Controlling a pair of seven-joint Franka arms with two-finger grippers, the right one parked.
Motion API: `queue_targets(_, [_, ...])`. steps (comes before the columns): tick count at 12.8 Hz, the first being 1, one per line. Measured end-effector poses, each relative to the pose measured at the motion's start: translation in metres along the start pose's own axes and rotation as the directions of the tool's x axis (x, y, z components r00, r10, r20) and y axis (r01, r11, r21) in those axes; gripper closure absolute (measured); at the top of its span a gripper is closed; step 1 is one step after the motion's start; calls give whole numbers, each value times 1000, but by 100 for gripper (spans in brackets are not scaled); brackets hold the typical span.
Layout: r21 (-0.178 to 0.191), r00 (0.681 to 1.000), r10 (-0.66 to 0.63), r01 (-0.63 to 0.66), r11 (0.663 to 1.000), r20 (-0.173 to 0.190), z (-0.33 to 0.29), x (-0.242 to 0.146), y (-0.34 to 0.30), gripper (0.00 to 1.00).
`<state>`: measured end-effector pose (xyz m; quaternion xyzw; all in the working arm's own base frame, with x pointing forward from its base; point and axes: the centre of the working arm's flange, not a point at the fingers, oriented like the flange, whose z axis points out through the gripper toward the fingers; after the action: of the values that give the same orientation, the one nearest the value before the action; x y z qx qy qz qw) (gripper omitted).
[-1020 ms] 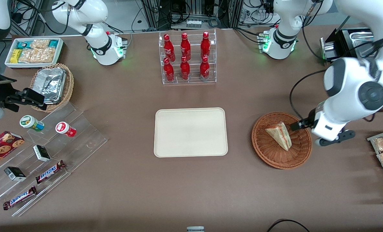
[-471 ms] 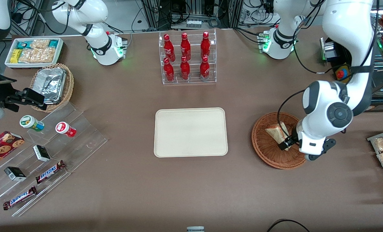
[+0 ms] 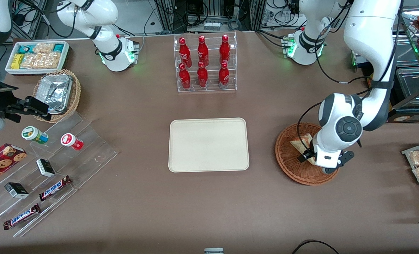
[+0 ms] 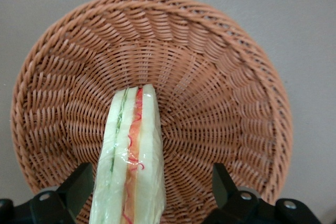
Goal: Place sandwich from basket to tray
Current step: 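Lower the left gripper and close it on the wrapped sandwich, then lift the sandwich and carry it over the cream tray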
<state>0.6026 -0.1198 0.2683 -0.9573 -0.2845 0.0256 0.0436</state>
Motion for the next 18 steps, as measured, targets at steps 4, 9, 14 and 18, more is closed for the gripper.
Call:
queue_targets(4, [14,1000,-3,3,1000,10,9,-9,-8,0])
queue_targets(9, [-49,999,-32,30,998,-36,32,-25,-18,2])
queue_targets(14, [-32,999,-16,15,999,-28,32,-34,-15,49])
queue_targets(18, [24,1000,25,-25,999,6,-7,-30,-20,68])
